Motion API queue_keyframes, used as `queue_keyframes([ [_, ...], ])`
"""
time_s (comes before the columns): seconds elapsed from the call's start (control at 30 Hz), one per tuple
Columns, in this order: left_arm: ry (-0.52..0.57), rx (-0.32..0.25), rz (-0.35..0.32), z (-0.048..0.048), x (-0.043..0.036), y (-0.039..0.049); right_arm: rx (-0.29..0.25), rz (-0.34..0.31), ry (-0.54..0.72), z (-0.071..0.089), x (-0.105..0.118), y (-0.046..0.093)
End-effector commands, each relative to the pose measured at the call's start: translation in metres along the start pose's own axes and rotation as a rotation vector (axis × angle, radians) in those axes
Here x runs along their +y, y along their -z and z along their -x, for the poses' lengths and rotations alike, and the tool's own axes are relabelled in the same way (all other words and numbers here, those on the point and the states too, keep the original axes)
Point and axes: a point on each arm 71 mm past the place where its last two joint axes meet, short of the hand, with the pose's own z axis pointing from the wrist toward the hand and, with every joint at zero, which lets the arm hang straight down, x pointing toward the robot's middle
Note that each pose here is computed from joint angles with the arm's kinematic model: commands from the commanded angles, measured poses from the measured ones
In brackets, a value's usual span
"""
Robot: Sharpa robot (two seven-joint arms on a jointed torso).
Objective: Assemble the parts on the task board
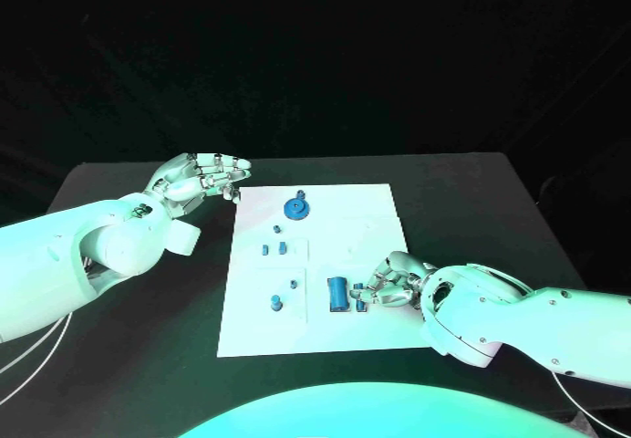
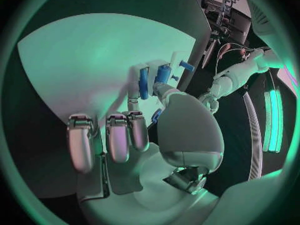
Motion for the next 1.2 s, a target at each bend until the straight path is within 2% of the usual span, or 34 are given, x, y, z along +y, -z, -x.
queue_keyframes([
  [0.03, 0.012, 0.016, -0.006, -0.0022, -0.0004, -0.0005, 0.021, 0.011, 0.028, -0.002, 0.001, 0.0],
  [0.23, 0.011, 0.015, -0.006, -0.002, -0.0004, -0.0004, 0.013, 0.012, 0.032, -0.001, 0.0, 0.001],
  [0.37, 0.011, 0.015, -0.006, -0.0018, -0.0004, -0.0003, -0.012, 0.036, 0.032, 0.002, -0.001, 0.002],
  [0.53, 0.011, 0.014, -0.006, -0.0016, -0.0004, -0.0003, -0.088, 0.138, 0.022, 0.011, 0.002, 0.007],
  [0.7, 0.01, 0.013, -0.007, -0.0013, -0.0003, -0.0003, -0.166, 0.3, 0.045, 0.02, 0.007, 0.012],
  [0.8, 0.011, 0.013, -0.007, -0.0015, -0.0003, -0.0004, -0.186, 0.357, 0.069, 0.022, 0.008, 0.014],
  [1.0, 0.011, 0.014, -0.007, -0.0018, -0.0002, -0.0006, -0.198, 0.407, 0.099, 0.021, 0.007, 0.014],
  [1.2, 0.011, 0.014, -0.007, -0.0018, 0.0, -0.0006, -0.18, 0.414, 0.122, 0.015, 0.004, 0.011],
])
